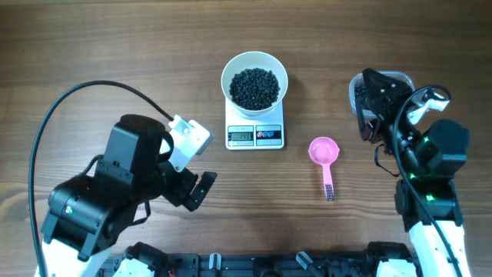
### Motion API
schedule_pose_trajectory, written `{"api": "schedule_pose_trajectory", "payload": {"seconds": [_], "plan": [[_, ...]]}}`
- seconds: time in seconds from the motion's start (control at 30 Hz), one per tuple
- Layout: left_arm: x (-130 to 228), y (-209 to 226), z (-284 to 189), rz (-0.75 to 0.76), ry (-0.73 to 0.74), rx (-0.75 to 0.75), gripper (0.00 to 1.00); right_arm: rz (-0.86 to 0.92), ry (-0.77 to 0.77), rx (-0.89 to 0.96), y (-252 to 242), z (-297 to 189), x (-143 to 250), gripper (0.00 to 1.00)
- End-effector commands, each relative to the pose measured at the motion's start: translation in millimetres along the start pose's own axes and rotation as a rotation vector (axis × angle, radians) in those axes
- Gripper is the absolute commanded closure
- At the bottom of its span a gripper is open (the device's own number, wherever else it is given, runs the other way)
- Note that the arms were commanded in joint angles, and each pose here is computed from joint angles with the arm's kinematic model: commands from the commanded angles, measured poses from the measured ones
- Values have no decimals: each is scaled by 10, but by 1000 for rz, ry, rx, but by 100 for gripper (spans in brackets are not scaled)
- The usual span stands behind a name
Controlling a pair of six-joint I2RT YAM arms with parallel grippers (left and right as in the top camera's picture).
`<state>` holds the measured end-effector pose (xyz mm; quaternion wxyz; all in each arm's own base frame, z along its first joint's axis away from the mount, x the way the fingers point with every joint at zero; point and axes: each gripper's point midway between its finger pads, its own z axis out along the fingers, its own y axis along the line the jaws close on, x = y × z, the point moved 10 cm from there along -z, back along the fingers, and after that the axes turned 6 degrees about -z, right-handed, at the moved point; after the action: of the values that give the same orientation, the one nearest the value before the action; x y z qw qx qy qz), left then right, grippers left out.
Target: Scoop item into bowl and weigh 150g on scale
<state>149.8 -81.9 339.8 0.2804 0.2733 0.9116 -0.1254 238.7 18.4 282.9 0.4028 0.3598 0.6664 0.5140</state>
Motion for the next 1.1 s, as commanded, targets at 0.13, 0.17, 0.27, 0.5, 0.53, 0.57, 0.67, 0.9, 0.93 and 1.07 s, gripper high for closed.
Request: {"api": "schedule_pose_trajectory", "payload": {"seconds": [0.13, 0.17, 0.27, 0.5, 0.53, 0.57, 0.67, 0.9, 0.93, 1.07], "plan": [[-16, 6, -39, 11, -18, -7, 0, 84, 7, 22, -34, 67, -27, 0], [-16, 6, -39, 11, -18, -7, 0, 89, 9, 32, -59, 88, -32, 0], [-16, 6, -39, 11, -18, -7, 0, 108, 17, 68, -148, 160, -47, 0], [-16, 6, -39, 11, -18, -7, 0, 141, 35, 133, -317, 284, -66, 0], [-15, 6, -39, 10, -18, -7, 0, 141, 36, 134, -320, 286, -66, 0], [-15, 6, -39, 10, -18, -7, 0, 138, 36, 134, -320, 286, -66, 0], [-16, 6, -39, 11, -18, -7, 0, 131, 57, 128, -313, 284, -51, 0], [-15, 6, -39, 10, -18, -7, 0, -90, 77, 77, -210, 216, -27, 0], [-16, 6, -39, 11, -18, -7, 0, -129, 68, 62, -169, 184, -25, 0], [-15, 6, -39, 10, -18, -7, 0, -351, -7, -12, 48, -6, -14, 0]]}}
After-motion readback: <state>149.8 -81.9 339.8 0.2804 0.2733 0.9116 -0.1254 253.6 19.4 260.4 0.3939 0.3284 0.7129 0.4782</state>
